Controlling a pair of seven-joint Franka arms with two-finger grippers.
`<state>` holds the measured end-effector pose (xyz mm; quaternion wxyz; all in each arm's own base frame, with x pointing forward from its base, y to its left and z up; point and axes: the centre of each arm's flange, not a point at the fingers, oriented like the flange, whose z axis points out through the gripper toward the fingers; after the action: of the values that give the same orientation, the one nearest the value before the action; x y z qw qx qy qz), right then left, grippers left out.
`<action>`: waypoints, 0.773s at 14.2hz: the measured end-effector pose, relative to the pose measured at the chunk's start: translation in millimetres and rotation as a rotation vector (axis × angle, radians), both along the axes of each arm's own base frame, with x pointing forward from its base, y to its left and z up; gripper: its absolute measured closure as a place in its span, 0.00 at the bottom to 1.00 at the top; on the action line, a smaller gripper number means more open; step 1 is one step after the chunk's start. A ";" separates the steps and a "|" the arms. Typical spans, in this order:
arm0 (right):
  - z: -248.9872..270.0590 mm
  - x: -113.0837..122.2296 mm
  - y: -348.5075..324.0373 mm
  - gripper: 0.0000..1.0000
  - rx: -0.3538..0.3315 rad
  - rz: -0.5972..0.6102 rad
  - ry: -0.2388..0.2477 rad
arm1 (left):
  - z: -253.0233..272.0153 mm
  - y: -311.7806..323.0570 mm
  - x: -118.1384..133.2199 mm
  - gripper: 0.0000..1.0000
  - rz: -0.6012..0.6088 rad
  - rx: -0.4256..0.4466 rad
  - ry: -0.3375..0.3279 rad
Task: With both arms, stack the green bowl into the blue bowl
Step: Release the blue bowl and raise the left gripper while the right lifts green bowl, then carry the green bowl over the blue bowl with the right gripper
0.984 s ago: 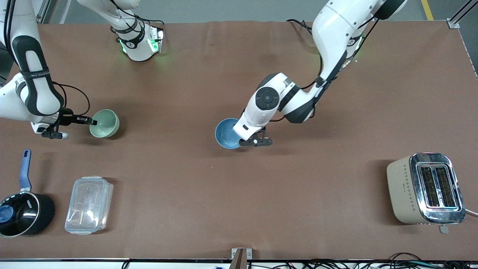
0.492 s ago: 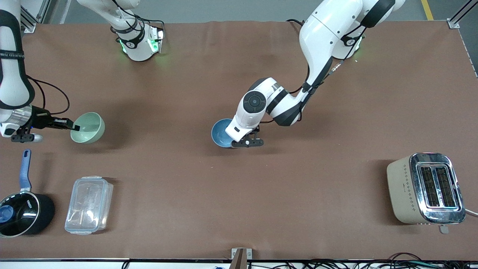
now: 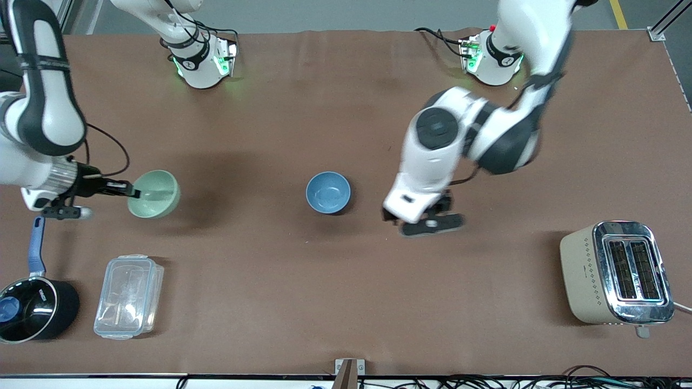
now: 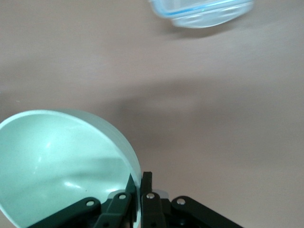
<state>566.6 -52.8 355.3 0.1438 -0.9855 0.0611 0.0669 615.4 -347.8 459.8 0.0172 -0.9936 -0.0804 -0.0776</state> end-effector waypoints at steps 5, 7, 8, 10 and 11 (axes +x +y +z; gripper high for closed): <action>12.6 5.7 174.2 0.96 -0.010 -0.146 -0.009 | 101.1 120.1 3.8 0.00 -0.031 0.066 -0.007; 6.5 -1.2 233.3 0.96 0.004 -0.197 -0.027 | 119.8 153.5 0.3 0.00 -0.070 0.085 0.019; -2.7 -4.3 255.7 0.96 0.012 -0.211 -0.026 | 129.4 173.7 -1.1 0.00 -0.089 0.074 0.034; -27.5 -9.9 283.2 0.96 -0.006 -0.200 -0.013 | 152.7 223.2 -3.6 0.00 -0.125 0.025 0.043; -38.4 -12.3 292.1 0.96 -0.030 -0.197 -0.008 | 162.9 246.0 -8.0 0.00 -0.147 0.014 0.054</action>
<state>554.3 239.3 316.9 0.1354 -0.9769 0.1582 0.0474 607.4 -101.8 622.8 0.0204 -0.9984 -0.0061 -0.0526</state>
